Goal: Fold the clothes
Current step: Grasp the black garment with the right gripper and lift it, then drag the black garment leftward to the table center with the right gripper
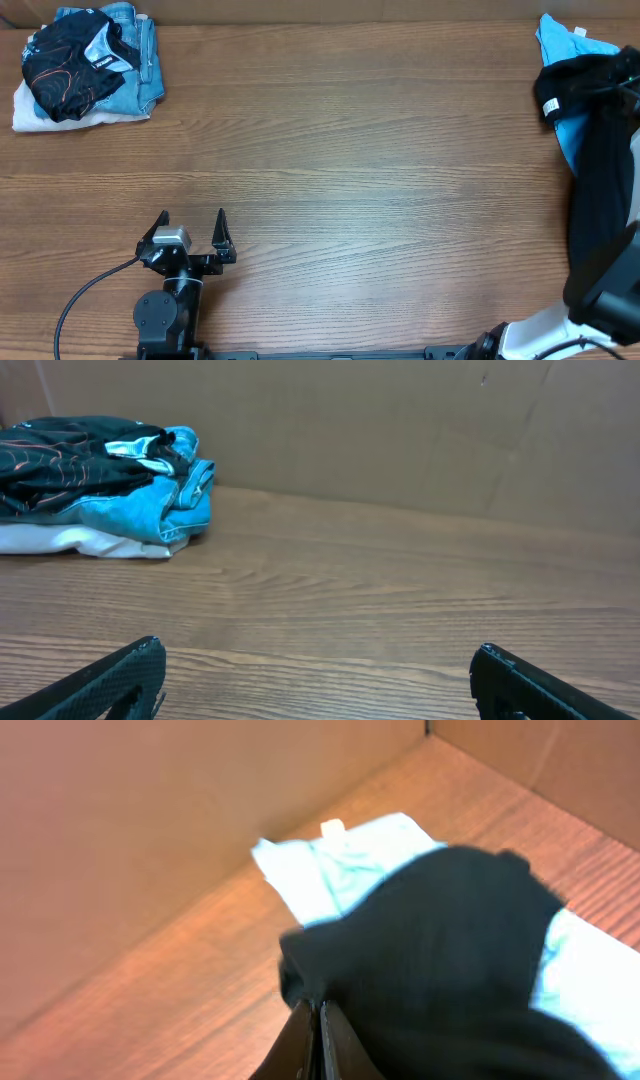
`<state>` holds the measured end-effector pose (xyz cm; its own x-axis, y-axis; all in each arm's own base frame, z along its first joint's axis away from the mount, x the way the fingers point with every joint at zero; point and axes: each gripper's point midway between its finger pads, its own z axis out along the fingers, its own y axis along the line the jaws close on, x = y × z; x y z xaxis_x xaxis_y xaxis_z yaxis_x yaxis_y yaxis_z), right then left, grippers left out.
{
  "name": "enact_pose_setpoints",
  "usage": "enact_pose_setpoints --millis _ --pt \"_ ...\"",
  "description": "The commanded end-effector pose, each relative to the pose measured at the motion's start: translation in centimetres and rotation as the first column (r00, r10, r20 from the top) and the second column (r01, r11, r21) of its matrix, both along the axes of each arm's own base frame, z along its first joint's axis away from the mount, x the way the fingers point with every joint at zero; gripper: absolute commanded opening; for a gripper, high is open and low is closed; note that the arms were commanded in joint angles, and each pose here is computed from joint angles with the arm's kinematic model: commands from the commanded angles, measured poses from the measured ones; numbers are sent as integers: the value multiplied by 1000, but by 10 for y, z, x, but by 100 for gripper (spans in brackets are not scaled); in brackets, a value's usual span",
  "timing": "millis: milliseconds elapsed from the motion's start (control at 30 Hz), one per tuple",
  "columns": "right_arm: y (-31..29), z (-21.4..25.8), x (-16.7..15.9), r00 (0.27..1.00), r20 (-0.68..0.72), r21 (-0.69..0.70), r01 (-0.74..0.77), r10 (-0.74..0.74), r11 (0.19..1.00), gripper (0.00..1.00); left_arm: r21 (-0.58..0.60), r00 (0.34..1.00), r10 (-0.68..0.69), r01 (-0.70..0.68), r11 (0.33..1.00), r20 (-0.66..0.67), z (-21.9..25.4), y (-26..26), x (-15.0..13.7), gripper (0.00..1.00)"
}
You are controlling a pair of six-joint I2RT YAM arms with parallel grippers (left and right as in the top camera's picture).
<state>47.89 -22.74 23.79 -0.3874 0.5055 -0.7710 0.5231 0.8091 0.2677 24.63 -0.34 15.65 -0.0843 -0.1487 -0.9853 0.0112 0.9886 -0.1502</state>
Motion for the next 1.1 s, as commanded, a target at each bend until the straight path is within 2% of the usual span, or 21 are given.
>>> enact_pose_setpoints --millis 0,167,333,467,567,700,833,867,933,967,1000,1067 --pt "40 88 -9 984 170 -40 -50 56 998 4 22 1000 16 -16 1000 4 -1 4 0 100" --pt "111 116 -12 954 208 -33 -213 215 976 4 22 1000 16 -16 1000 4 -1 4 0 100" --pt "200 101 -2 896 208 100 -418 392 903 4 22 1000 16 -16 1000 4 -1 4 0 100" --pt "278 71 3 840 171 193 -541 515 818 4 22 1000 16 -16 1000 4 -1 4 0 100" --pt "358 30 -1 756 96 251 -647 647 719 4 22 1000 16 -16 1000 4 -1 4 0 100" --pt "450 -25 -14 670 19 362 -697 742 619 4 22 1000 16 -16 1000 4 -1 4 0 100" --pt "522 -60 -32 563 1 373 -767 826 522 4 22 1000 16 -16 1000 4 -1 4 0 100" --pt "536 -65 -37 539 4 369 -784 843 499 7 22 1000 16 -16 1000 4 -1 4 0 100" --pt "552 -66 -43 513 10 340 -809 858 480 24 22 1000 16 -16 1000 4 -1 4 0 100" --pt "556 -62 -43 499 9 294 -830 867 474 29 22 1000 16 -16 1000 4 -1 4 0 100" --pt "555 -56 -42 497 5 257 -839 868 479 34 22 1000 16 -16 1000 4 -1 4 0 100" --pt "540 -43 -35 547 -27 189 -819 837 541 42 22 1000 16 -16 1000 4 -1 4 0 100"
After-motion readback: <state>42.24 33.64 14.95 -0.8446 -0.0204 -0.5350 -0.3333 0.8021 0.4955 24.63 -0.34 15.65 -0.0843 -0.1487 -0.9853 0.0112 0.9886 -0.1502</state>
